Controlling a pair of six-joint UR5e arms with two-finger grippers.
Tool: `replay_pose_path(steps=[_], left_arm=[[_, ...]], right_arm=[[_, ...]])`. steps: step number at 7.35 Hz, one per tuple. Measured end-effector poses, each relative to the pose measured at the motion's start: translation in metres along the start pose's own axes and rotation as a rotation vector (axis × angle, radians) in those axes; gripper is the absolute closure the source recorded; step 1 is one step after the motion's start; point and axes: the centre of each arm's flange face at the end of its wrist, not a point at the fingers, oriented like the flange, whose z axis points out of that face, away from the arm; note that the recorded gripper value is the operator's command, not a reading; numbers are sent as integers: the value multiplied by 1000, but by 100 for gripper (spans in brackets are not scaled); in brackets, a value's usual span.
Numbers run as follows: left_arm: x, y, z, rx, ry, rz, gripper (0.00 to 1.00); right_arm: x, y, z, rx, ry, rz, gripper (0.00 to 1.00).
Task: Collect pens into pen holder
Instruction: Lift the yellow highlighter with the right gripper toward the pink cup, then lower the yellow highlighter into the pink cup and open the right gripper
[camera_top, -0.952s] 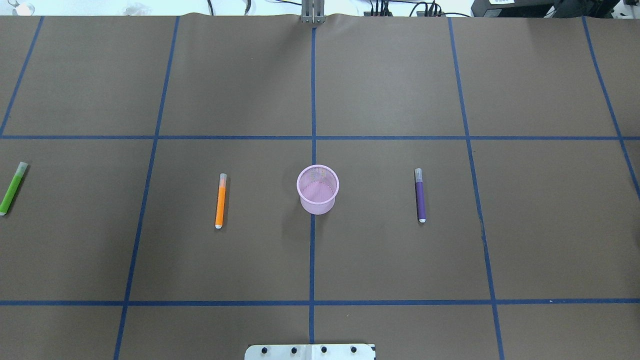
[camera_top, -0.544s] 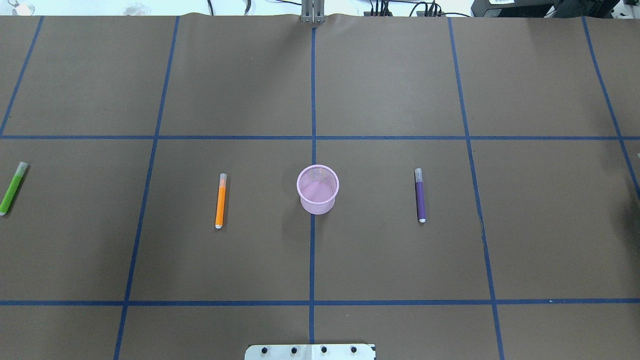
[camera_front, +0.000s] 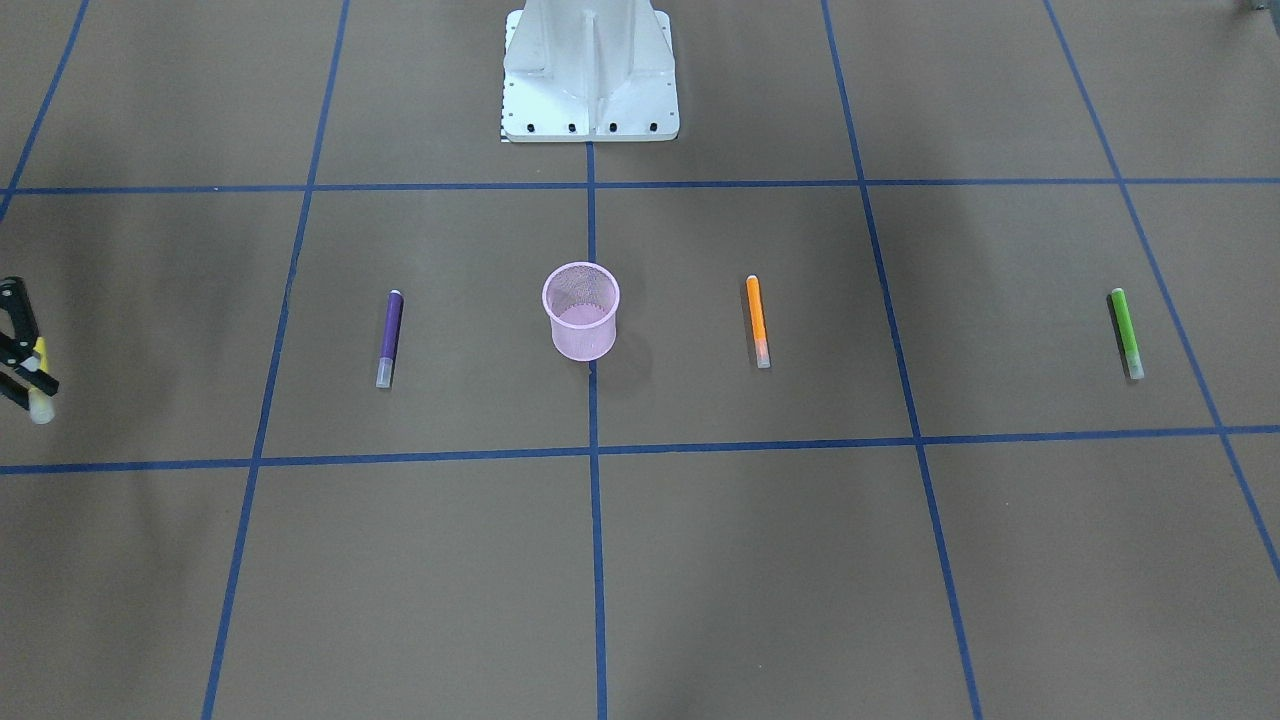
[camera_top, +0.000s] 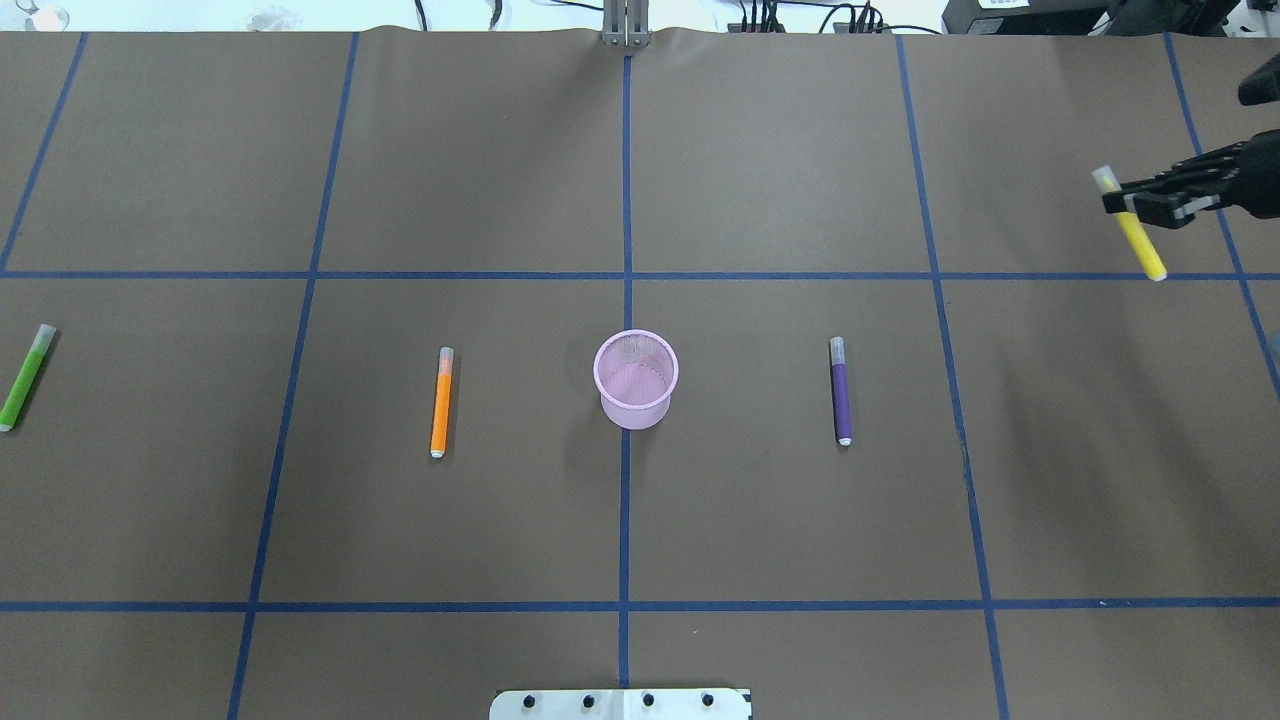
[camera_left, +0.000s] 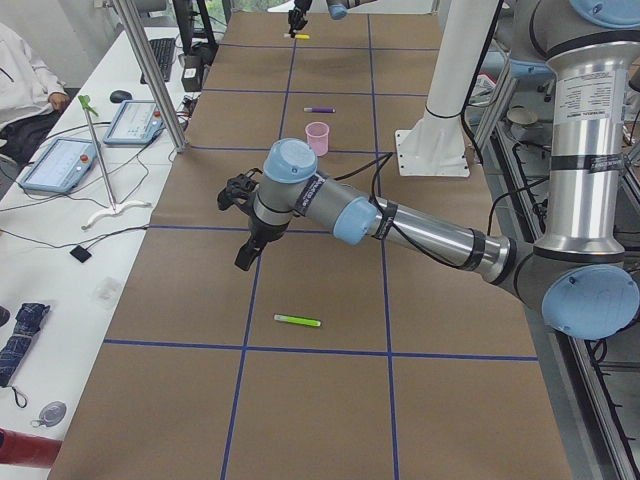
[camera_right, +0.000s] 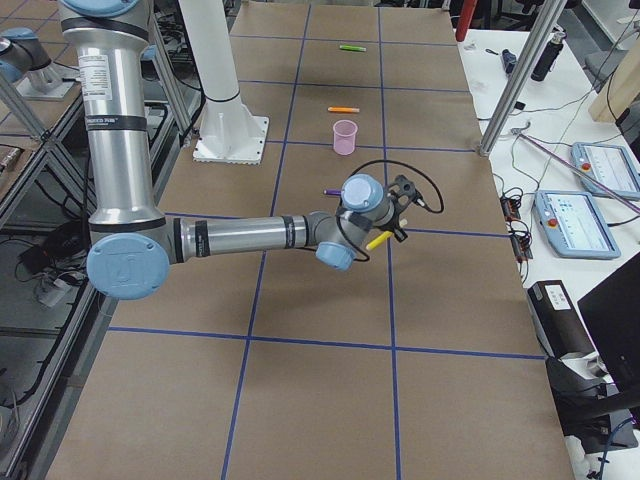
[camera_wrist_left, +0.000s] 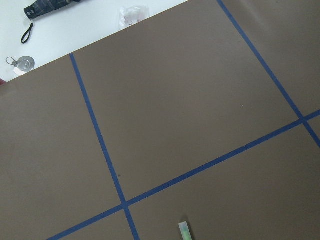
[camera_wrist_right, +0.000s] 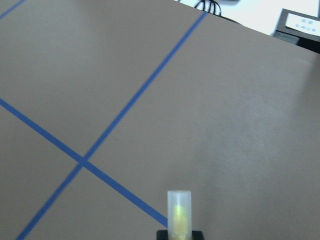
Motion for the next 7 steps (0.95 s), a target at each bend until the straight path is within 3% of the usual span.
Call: replay_pose_path(steps=[2, 4, 7], left_arm=[[8, -2, 6, -3, 27, 10, 0], [9, -2, 7, -4, 34, 11, 0], [9, -1, 8, -6, 36, 10, 0]], right_arm=[[-131, -54, 52, 137, -61, 80, 100], [-253, -56, 110, 281, -54, 93, 100], [-405, -51, 175, 421, 60, 111, 100]])
